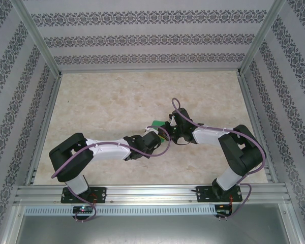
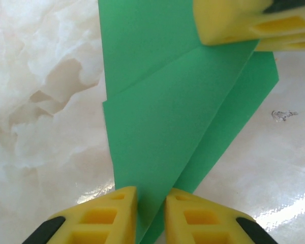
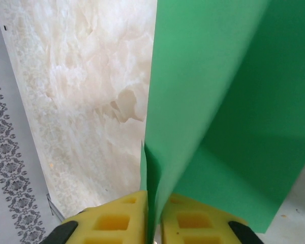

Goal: Fold a paper plane with a square sheet of paper (pick it up from the middle)
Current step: Fourth fold the wing at the center of the table.

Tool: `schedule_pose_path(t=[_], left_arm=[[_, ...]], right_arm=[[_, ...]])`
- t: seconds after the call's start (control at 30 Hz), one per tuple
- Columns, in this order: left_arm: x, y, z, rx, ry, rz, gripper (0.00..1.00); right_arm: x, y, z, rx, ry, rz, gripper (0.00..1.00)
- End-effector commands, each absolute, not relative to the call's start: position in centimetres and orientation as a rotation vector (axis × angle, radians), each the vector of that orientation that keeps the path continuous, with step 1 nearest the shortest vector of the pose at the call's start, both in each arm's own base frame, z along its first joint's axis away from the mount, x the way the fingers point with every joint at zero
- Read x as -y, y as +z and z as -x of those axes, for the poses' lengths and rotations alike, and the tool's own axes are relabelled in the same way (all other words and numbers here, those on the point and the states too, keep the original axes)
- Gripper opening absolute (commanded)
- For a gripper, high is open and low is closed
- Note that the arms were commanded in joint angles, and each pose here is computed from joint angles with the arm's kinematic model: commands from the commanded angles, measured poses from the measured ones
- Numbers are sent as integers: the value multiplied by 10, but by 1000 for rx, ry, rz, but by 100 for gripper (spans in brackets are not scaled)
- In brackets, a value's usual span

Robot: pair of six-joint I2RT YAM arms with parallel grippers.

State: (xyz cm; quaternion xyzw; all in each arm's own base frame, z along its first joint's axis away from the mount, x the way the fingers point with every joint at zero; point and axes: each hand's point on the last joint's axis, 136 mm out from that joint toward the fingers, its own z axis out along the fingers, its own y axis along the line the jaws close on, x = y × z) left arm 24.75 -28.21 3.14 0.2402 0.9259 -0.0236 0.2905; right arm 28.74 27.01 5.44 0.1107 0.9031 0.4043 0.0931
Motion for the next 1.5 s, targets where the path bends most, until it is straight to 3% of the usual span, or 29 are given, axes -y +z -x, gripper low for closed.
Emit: schedule_pose_path(t=[0.0,0.13,0.27,0.57,0.8,1.03,1.47], left_arm=[[284,35,-247,-2447,-53,-630,18],[283,34,-247,-2444,-45,-641,12],[283,34,-247,-2452,-77,-619,4],[297,40,-247,-2542,-622,-505,1],[299,47,-250,-2578,-885,-437,1],[298,45,-255,-2608,-1072,-325,2],[291,35,-260,-2634,-1191,-208,2]], right_arm=[[-273,66,-298,-2640,1220,-324,15],[-273,66,-298,-2639,1214,-322,17],[-266,74,-299,-2608,1188,-305,27],[-236,110,-298,-2467,1093,-247,48],[-247,117,-291,-2439,1172,-132,42],[-274,106,-288,-2497,1205,-25,23],[-309,87,-307,-2522,1278,-22,16]])
